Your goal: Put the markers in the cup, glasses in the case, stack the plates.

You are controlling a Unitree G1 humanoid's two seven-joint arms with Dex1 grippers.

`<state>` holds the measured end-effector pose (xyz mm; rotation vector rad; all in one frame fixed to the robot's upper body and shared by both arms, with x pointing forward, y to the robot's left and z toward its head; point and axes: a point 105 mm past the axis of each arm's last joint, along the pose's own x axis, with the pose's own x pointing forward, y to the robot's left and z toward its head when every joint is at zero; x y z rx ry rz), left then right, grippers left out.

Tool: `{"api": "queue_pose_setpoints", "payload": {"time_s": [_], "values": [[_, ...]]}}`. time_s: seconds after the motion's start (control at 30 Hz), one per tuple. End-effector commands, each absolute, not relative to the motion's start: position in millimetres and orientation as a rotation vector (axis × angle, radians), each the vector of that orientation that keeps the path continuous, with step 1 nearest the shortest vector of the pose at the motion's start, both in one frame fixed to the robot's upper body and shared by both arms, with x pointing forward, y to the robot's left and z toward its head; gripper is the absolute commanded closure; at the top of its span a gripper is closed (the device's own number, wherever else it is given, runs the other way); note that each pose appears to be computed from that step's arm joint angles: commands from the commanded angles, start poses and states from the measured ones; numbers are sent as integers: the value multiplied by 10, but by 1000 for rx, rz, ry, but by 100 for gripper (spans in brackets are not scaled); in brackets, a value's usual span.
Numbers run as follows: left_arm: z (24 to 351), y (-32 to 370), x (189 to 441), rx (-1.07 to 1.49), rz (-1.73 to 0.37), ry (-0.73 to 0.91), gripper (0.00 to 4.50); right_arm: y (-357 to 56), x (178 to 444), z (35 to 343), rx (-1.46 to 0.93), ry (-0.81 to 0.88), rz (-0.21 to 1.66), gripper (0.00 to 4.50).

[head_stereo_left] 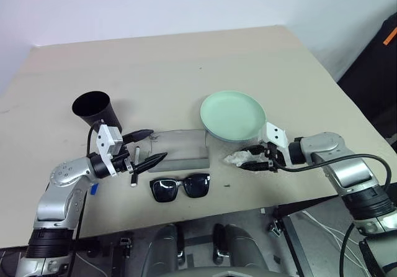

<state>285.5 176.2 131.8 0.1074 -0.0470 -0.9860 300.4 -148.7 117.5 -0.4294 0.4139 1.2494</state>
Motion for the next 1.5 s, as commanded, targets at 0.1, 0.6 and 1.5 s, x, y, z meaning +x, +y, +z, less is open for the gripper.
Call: {"api": "queue_pose_setpoints", "payload": {"time_s": [0.1,0.6,1.5], "values": [[1406,1824,2852,133,-968,-83,0,-1415,3035,1756,-405,221,1261,438],[1410,1877,2761,131,-941,-75,0,-1343,4005,1887,-369,171,923,375],[1456,2124,2632,121,-836,-60,0,-353,3100,1963,-247,449,1599,4]]}}
